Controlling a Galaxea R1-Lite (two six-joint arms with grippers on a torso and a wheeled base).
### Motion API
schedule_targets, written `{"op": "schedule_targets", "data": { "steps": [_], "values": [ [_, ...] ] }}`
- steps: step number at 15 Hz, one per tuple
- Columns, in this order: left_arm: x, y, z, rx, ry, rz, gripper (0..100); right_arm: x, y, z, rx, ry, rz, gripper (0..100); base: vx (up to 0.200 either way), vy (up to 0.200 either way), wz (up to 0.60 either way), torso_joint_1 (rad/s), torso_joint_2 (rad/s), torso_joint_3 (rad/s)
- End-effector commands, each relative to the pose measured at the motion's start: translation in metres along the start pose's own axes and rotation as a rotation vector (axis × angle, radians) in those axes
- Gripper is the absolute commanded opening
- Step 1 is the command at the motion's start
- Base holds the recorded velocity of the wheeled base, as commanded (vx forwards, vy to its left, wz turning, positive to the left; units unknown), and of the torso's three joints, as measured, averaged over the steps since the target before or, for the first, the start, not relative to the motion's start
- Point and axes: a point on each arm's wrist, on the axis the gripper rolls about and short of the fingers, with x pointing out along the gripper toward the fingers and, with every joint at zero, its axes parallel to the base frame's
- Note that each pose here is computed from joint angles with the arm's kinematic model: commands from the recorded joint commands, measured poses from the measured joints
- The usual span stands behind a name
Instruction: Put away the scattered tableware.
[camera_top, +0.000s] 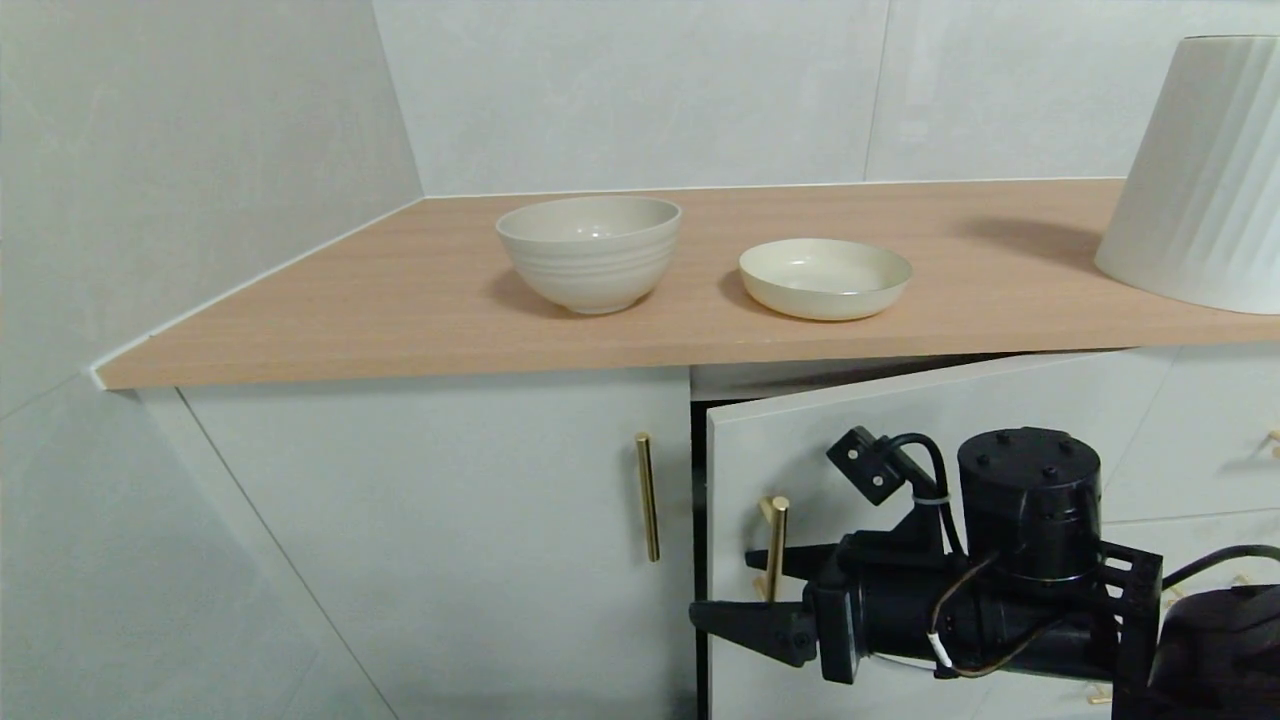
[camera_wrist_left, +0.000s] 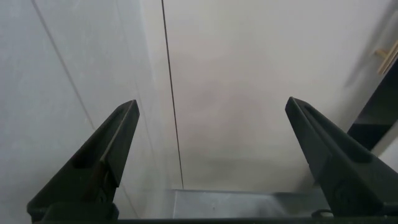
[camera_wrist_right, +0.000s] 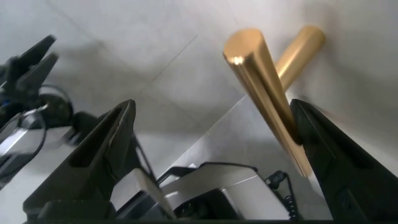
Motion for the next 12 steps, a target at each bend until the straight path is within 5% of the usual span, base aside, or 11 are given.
{"op": "schedule_targets", "data": {
  "steps": [1,4,6,7,8,10,12],
  "values": [
    [0.0,0.0,0.0,-0.002,0.0,0.001,100,-0.004,0.005,-0.001,-0.006,0.003,0.022,100,0.0,0.0,0.0,0.0,0.0,0.0],
    [0.0,0.0,0.002,-0.012,-0.017,0.007,100,-0.004,0.007,-0.004,-0.004,0.019,0.038,100,0.0,0.0,0.0,0.0,0.0,0.0],
    [-0.012,0.0,0.04,-0.052,-0.191,-0.024,100,-0.004,0.009,-0.006,-0.005,0.025,0.042,100,0.0,0.0,0.0,0.0,0.0,0.0],
    [-0.019,0.0,0.058,-0.047,-0.205,-0.076,100,-0.004,0.009,-0.006,-0.005,0.025,0.042,100,0.0,0.0,0.0,0.0,0.0,0.0],
    [-0.032,-0.002,0.088,-0.039,-0.174,-0.192,100,-0.004,0.008,-0.006,-0.004,0.026,0.041,100,0.0,0.0,0.0,0.0,0.0,0.0],
    [-0.035,-0.004,0.125,-0.05,-0.001,-0.398,100,-0.004,0.008,-0.006,-0.005,0.026,0.041,100,0.0,0.0,0.0,0.0,0.0,0.0],
    [-0.008,-0.009,0.148,-0.076,0.117,-0.5,100,-0.005,0.008,-0.008,-0.003,0.03,0.04,100,0.0,0.0,0.0,0.0,0.0,0.0]
  ]
}}
